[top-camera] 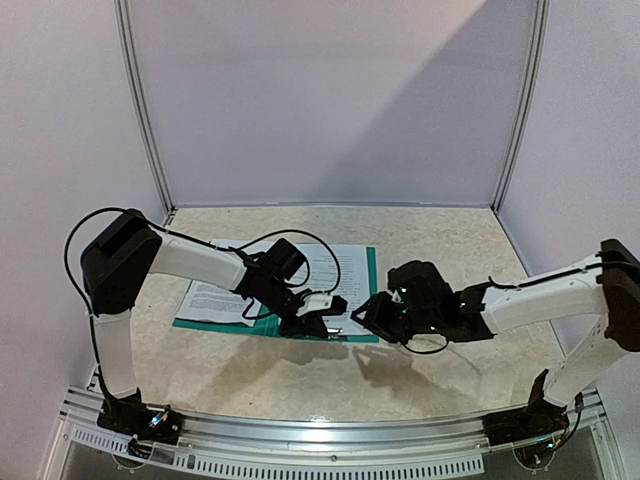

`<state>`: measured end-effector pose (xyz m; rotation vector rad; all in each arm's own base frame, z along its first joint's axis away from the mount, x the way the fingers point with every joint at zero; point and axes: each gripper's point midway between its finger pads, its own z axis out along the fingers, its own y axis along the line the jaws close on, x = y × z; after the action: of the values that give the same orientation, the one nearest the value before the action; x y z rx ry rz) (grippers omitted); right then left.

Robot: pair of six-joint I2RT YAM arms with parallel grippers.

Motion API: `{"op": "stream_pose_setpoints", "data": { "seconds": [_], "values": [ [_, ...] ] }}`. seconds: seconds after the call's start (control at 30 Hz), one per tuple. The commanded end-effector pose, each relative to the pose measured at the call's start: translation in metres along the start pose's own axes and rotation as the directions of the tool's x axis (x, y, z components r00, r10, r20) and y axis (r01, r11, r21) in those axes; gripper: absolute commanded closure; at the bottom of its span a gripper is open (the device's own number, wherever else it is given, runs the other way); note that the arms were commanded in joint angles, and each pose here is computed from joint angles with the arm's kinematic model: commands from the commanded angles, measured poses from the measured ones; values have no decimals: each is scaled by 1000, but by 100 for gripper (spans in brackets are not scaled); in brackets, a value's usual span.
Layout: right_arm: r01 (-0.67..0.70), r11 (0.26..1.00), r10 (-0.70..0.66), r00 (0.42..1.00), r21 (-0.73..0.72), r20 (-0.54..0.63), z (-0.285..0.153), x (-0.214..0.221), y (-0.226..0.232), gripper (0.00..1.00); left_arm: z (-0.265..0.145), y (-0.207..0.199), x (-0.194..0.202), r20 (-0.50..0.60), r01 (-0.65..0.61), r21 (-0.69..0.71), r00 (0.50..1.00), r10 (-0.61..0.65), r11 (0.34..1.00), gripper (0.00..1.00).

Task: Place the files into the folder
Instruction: Clamp the file and folder with some files.

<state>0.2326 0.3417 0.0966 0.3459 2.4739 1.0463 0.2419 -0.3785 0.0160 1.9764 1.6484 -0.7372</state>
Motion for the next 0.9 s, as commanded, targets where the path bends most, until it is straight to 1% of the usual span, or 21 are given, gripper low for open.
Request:
{"op": "stream_pose_setpoints", "data": {
  "seconds": [0.0, 0.07, 0.2, 0.27, 0.37, 0.4, 0.63, 0.73, 0.87],
  "values": [
    [-89, 994, 79, 987, -68, -142, 32, 15, 17, 62, 17, -19, 57, -197, 70, 11, 978, -67, 997, 100],
    [-103, 990, 87, 984, -99, -159, 39, 14, 23, 65, 17, -20, 56, -194, 66, 10, 979, -63, 998, 100],
    [-69, 995, 54, 981, -73, -185, 53, 18, 23, 67, 16, -20, 56, -195, 65, 9, 979, -62, 998, 100],
    [-67, 997, 57, 982, -48, -182, 59, 19, 14, 70, 17, -20, 56, -194, 65, 11, 979, -61, 998, 100],
    [-84, 996, 78, 982, -31, -171, 62, 18, 4, 78, 17, -20, 56, -195, 67, 9, 979, -64, 998, 100],
    [-90, 996, 85, 982, -26, -172, 62, 18, 3, 79, 17, -19, 55, -194, 67, 8, 979, -65, 998, 100],
    [-67, 997, 72, 983, 33, -168, 65, 17, -7, 80, 18, -18, 54, -194, 67, 7, 979, -65, 998, 100],
    [-54, 998, 59, 985, 35, -164, 67, 15, -5, 89, 18, -19, 55, -200, 70, 9, 978, -66, 998, 100],
    [-49, 998, 53, 984, 25, -173, 69, 16, -4, 96, 18, -18, 56, -204, 68, 9, 977, -65, 998, 100]
  ]
}}
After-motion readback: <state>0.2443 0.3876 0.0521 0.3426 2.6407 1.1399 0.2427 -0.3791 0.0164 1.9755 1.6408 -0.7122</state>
